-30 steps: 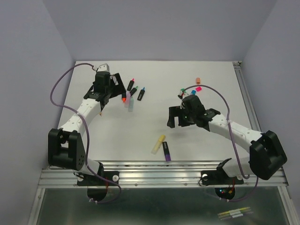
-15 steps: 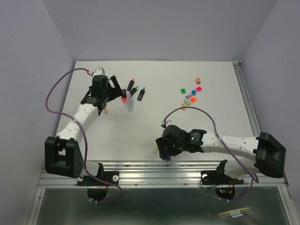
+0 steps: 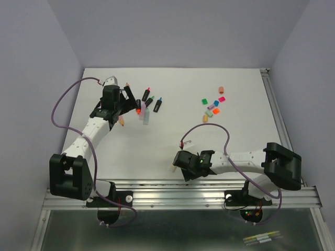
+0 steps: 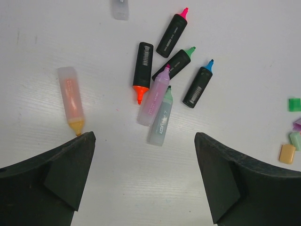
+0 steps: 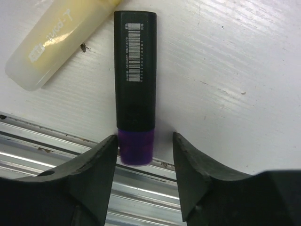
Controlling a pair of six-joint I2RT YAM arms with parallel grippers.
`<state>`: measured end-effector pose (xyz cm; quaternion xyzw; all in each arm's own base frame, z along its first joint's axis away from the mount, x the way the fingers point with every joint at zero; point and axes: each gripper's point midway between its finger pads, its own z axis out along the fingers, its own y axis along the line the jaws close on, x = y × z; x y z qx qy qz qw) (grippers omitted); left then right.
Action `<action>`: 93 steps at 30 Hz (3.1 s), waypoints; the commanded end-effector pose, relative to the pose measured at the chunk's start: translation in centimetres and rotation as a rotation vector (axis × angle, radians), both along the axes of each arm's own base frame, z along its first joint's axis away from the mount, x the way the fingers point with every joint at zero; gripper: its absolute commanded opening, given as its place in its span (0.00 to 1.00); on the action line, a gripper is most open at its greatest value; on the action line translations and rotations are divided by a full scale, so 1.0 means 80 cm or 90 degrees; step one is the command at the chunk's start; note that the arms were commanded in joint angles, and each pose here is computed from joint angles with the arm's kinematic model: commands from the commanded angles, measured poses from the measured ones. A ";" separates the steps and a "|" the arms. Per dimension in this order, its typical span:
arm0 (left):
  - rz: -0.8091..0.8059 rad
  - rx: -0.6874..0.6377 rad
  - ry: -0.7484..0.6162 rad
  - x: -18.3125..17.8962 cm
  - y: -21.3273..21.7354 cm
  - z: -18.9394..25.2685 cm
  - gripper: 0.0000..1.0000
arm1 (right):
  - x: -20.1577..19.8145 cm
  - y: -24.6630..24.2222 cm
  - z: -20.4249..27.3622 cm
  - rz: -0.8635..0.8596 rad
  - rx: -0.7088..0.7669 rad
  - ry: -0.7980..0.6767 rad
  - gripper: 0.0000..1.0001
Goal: Open the pen caps
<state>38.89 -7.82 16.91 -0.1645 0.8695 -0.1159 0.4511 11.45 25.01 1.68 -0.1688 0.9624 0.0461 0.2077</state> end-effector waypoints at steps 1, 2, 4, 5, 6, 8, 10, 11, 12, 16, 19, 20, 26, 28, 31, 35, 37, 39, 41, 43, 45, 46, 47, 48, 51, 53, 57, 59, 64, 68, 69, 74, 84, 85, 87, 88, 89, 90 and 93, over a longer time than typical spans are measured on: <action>-0.011 -0.015 -0.048 0.001 -0.005 0.028 0.99 | 0.009 0.005 0.002 -0.032 -0.003 -0.024 0.52; -0.012 -0.015 -0.046 0.000 -0.005 0.027 0.99 | 0.010 0.006 0.002 -0.028 0.001 -0.024 0.49; -0.014 -0.017 -0.047 0.001 -0.007 0.026 0.99 | 0.008 0.009 0.001 -0.022 0.005 -0.019 0.42; -0.015 -0.017 -0.048 0.002 -0.006 0.027 0.99 | 0.007 0.012 0.000 -0.012 0.011 -0.017 0.39; -0.018 -0.019 -0.047 0.001 -0.008 0.027 0.99 | 0.008 0.012 -0.001 -0.010 0.008 -0.019 0.34; -0.028 -0.024 -0.044 0.002 -0.012 0.026 0.99 | 0.012 0.016 0.001 -0.004 0.010 -0.025 0.25; -0.037 -0.028 -0.042 0.002 -0.015 0.026 0.99 | 0.013 0.017 0.004 0.000 0.009 -0.030 0.19; -0.057 -0.040 -0.040 0.000 -0.023 0.026 0.99 | 0.014 0.015 0.006 -0.001 0.007 -0.034 0.17; -0.075 -0.052 -0.045 -0.001 -0.031 0.030 0.99 | 0.018 0.016 0.012 -0.006 0.010 -0.045 0.14; -0.125 -0.084 -0.067 -0.005 -0.049 0.045 0.99 | 0.029 0.007 0.041 -0.020 0.009 -0.082 0.09; -0.157 -0.104 -0.085 -0.009 -0.061 0.058 0.99 | 0.040 -0.008 0.054 -0.040 0.002 -0.093 0.07; -0.168 -0.111 -0.093 -0.010 -0.065 0.063 0.99 | 0.049 -0.017 0.058 -0.053 -0.003 -0.095 0.07; -0.240 -0.151 -0.117 -0.018 -0.090 0.079 0.99 | 0.096 -0.022 0.092 -0.069 0.002 -0.160 0.07; -0.312 -0.197 -0.122 -0.034 -0.118 0.082 0.99 | 0.111 -0.011 0.111 -0.066 0.044 -0.185 0.06; -0.388 -0.243 -0.139 -0.048 -0.147 0.092 0.99 | 0.151 0.026 0.165 -0.042 0.180 -0.257 0.06; -0.427 -0.287 -0.115 -0.059 -0.184 0.090 0.99 | 0.175 0.060 0.217 0.007 0.301 -0.303 0.06; -0.440 -0.302 -0.103 -0.063 -0.199 0.086 0.99 | 0.182 0.070 0.227 0.023 0.313 -0.315 0.06; -0.459 -0.321 -0.088 -0.070 -0.221 0.083 0.99 | 0.192 0.082 0.238 0.041 0.311 -0.333 0.06; -0.476 -0.327 -0.086 -0.071 -0.233 0.086 0.99 | 0.201 0.087 0.241 0.050 0.303 -0.343 0.05; -0.473 -0.330 -0.077 -0.069 -0.241 0.083 0.99 | 0.208 0.093 0.253 0.058 0.310 -0.352 0.05; -0.461 -0.325 -0.073 -0.065 -0.243 0.078 0.99 | 0.213 0.096 0.254 0.055 0.307 -0.355 0.04; -0.460 -0.326 -0.071 -0.066 -0.247 0.077 0.99 | 0.217 0.098 0.260 0.053 0.313 -0.360 0.04; -0.456 -0.325 -0.067 -0.065 -0.248 0.075 0.99 | 0.219 0.099 0.262 0.052 0.315 -0.362 0.04; -0.458 -0.325 -0.065 -0.066 -0.250 0.074 0.99 | 0.219 0.101 0.265 0.053 0.320 -0.364 0.04; -0.465 -0.321 -0.065 -0.069 -0.257 0.075 0.88 | 0.226 0.104 0.271 0.043 0.327 -0.368 0.04; -0.465 -0.320 -0.064 -0.070 -0.260 0.075 0.72 | 0.231 0.104 0.273 0.034 0.325 -0.370 0.05; -0.475 -0.326 -0.054 -0.073 -0.269 0.072 0.35 | 0.244 0.109 0.280 0.023 0.325 -0.378 0.01; -0.486 -0.335 -0.049 -0.074 -0.273 0.075 0.00 | 0.248 0.113 0.274 0.026 0.319 -0.376 0.01; -0.446 -0.341 -0.053 -0.061 -0.271 0.082 0.00 | 0.251 0.112 0.239 0.017 0.293 -0.340 0.01; -0.376 -0.334 -0.102 -0.013 -0.250 0.113 0.00 | 0.210 0.111 0.166 0.056 0.296 -0.236 0.01; -0.346 -0.326 -0.118 0.005 -0.240 0.119 0.00 | 0.188 0.120 0.152 0.090 0.321 -0.182 0.01; -0.244 -0.314 -0.162 0.091 -0.172 0.157 0.00 | 0.091 0.124 0.096 0.154 0.346 -0.039 0.01; -0.217 -0.243 -0.107 0.122 -0.130 0.101 0.00 | 0.115 0.094 0.144 0.084 0.325 -0.148 0.01; -0.219 -0.219 -0.096 0.119 -0.126 0.091 0.00 | 0.125 0.091 0.150 0.072 0.323 -0.153 0.01; -0.208 -0.183 -0.060 0.111 -0.116 0.063 0.00 | 0.154 0.072 0.146 0.026 0.310 -0.157 0.01; -0.202 -0.165 -0.054 0.110 -0.111 0.054 0.00 | 0.165 0.063 0.143 0.006 0.303 -0.159 0.01; -0.189 -0.142 -0.028 0.103 -0.102 0.034 0.00 | 0.175 0.051 0.140 -0.017 0.286 -0.160 0.01; -0.162 -0.111 -0.010 0.100 -0.087 0.020 0.00 | 0.198 0.029 0.136 -0.063 0.258 -0.182 0.01; -0.124 -0.050 0.056 0.083 -0.062 -0.021 0.01 | 0.230 -0.013 0.126 -0.138 0.213 -0.196 0.01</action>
